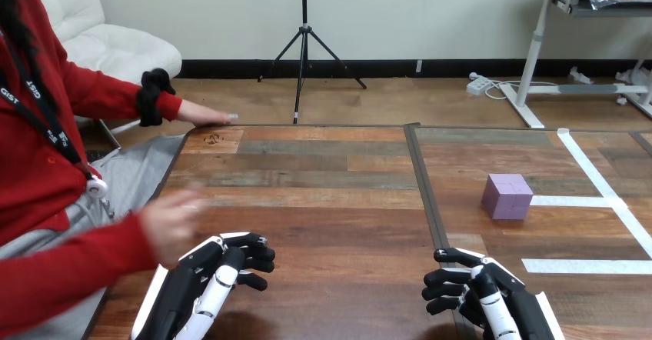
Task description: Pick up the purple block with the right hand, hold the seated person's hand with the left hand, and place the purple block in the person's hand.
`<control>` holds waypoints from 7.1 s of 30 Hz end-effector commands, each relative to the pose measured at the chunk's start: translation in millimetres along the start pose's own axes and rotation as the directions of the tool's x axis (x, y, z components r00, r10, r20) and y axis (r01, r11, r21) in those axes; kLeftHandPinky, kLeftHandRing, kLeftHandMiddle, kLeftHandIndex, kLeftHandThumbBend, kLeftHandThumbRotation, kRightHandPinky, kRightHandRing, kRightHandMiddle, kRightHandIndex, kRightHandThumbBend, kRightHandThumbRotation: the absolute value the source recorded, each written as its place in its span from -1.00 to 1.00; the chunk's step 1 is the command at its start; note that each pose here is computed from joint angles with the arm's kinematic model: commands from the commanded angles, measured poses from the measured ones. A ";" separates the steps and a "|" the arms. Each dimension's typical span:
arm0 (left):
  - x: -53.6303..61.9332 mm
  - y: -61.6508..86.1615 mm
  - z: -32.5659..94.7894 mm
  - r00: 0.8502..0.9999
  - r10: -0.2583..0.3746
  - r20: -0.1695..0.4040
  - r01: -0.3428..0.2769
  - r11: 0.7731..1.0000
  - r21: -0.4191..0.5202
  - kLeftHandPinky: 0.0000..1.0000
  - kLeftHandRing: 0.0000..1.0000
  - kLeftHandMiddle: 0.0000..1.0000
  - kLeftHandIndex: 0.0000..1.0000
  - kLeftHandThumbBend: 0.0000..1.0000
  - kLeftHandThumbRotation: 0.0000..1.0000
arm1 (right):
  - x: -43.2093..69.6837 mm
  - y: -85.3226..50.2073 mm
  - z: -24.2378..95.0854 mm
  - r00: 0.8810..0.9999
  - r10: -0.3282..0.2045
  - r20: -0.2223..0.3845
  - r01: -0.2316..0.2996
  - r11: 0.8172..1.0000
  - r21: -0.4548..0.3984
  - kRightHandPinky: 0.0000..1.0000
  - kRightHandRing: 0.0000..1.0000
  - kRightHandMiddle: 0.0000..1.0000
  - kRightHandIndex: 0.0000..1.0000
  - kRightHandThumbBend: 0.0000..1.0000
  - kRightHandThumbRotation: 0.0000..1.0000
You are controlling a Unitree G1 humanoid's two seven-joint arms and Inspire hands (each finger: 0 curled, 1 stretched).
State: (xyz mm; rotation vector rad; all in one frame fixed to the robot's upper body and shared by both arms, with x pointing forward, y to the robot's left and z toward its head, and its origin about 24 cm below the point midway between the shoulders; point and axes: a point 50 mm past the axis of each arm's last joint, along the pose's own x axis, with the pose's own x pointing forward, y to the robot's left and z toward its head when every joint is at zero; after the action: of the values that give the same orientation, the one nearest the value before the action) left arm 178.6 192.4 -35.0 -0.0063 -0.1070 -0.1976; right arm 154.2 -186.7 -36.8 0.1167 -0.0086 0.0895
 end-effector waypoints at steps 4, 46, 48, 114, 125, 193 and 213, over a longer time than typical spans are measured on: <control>16.9 0.8 15.2 0.996 -0.017 0.092 0.014 0.999 0.033 0.06 0.23 0.25 0.23 -0.18 0.44 | 17.1 -2.0 18.3 0.993 0.029 0.111 -0.024 0.999 -0.039 -0.04 0.09 0.14 0.29 0.24 0.47; 26.1 -7.0 12.4 0.996 -0.009 0.094 0.008 1.000 0.011 0.07 0.21 0.21 0.22 -0.22 0.44 | 101.9 -52.6 71.8 0.986 0.023 0.166 0.032 0.947 -0.321 0.18 0.32 0.37 0.40 0.29 0.86; 26.2 -7.1 12.1 0.996 -0.008 0.093 0.007 1.000 0.010 0.07 0.21 0.21 0.22 -0.22 0.44 | 107.0 -54.6 76.3 0.985 0.029 0.173 0.031 0.942 -0.333 0.20 0.33 0.37 0.41 0.28 0.87; 27.7 -13.4 9.4 0.996 -0.020 0.088 0.020 1.000 -0.002 -0.03 0.13 0.15 0.20 -0.18 0.47 | 218.1 -82.0 152.6 0.988 -0.094 -0.124 -0.061 0.500 -0.864 0.64 0.78 0.81 0.79 0.58 1.00; 26.8 -14.3 8.5 0.996 -0.023 0.088 0.023 1.000 0.000 -0.06 0.11 0.14 0.19 -0.18 0.46 | 224.3 -78.8 154.3 0.979 -0.130 -0.158 -0.082 0.460 -0.884 0.68 0.81 0.83 0.82 0.56 0.99; 22.1 -21.6 9.2 0.993 -0.038 0.108 0.039 0.999 -0.007 -0.13 -0.02 0.07 0.19 -0.21 0.46 | 227.0 -57.0 116.7 0.820 -0.213 -0.531 -0.506 0.162 -0.847 0.71 0.93 0.90 0.83 1.00 -0.34; 23.2 -21.2 8.9 0.993 -0.039 0.108 0.040 0.999 -0.013 -0.16 -0.05 0.04 0.20 -0.16 0.50 | 225.3 -57.3 113.6 0.847 -0.201 -0.493 -0.488 0.077 -0.869 0.28 0.45 0.53 0.50 0.71 -0.97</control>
State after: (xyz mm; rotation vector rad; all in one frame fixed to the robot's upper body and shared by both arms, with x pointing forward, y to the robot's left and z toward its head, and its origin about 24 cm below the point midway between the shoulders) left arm 176.7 173.4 -39.7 -0.0282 -0.1130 -0.2187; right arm 372.9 -245.0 55.2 -1.3820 0.5649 0.3367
